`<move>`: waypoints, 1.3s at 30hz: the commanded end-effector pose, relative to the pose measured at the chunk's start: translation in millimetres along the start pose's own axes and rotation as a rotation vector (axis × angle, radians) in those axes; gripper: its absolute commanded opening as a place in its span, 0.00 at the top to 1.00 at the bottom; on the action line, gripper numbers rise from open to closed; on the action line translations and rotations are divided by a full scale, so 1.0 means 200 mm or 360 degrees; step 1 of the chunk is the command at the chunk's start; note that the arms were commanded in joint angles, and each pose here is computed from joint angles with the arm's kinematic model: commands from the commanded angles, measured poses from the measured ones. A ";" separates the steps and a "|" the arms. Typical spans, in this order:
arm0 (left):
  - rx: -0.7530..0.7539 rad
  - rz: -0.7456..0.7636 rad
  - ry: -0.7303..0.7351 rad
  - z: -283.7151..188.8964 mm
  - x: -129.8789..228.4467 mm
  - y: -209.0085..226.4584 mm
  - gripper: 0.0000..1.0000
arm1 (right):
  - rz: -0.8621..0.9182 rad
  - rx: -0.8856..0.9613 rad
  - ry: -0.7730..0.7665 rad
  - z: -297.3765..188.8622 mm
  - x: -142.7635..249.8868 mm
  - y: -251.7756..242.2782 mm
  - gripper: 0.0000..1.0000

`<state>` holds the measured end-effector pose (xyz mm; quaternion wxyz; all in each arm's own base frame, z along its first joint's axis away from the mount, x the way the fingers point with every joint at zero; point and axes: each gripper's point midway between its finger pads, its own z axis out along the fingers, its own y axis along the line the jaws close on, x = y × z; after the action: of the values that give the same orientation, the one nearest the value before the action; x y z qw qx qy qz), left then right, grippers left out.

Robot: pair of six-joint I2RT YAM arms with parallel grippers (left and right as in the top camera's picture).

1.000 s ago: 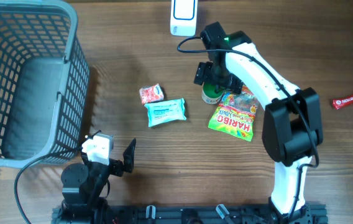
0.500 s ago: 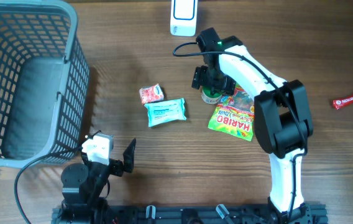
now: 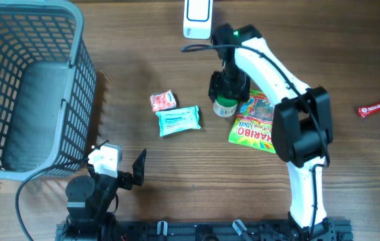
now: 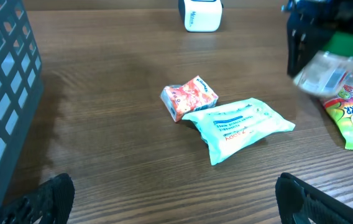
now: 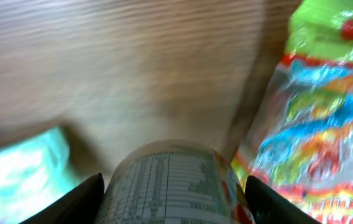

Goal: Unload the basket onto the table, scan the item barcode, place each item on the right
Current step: 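Reach the right gripper to the green-lidded jar and grasp it, then lift the jar and hold its label before the scanner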

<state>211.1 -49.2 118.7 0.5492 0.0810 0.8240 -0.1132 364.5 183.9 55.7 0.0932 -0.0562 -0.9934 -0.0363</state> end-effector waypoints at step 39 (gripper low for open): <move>-0.0025 0.0008 0.0004 0.00 0.01 0.02 0.00 | -0.0515 0.0021 -0.1654 -0.95 -0.31 0.69 0.38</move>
<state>211.1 -49.2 118.7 0.5492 0.0810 0.8240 -0.1132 439.9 326.7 237.0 -0.3649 0.1099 -0.9197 -0.0948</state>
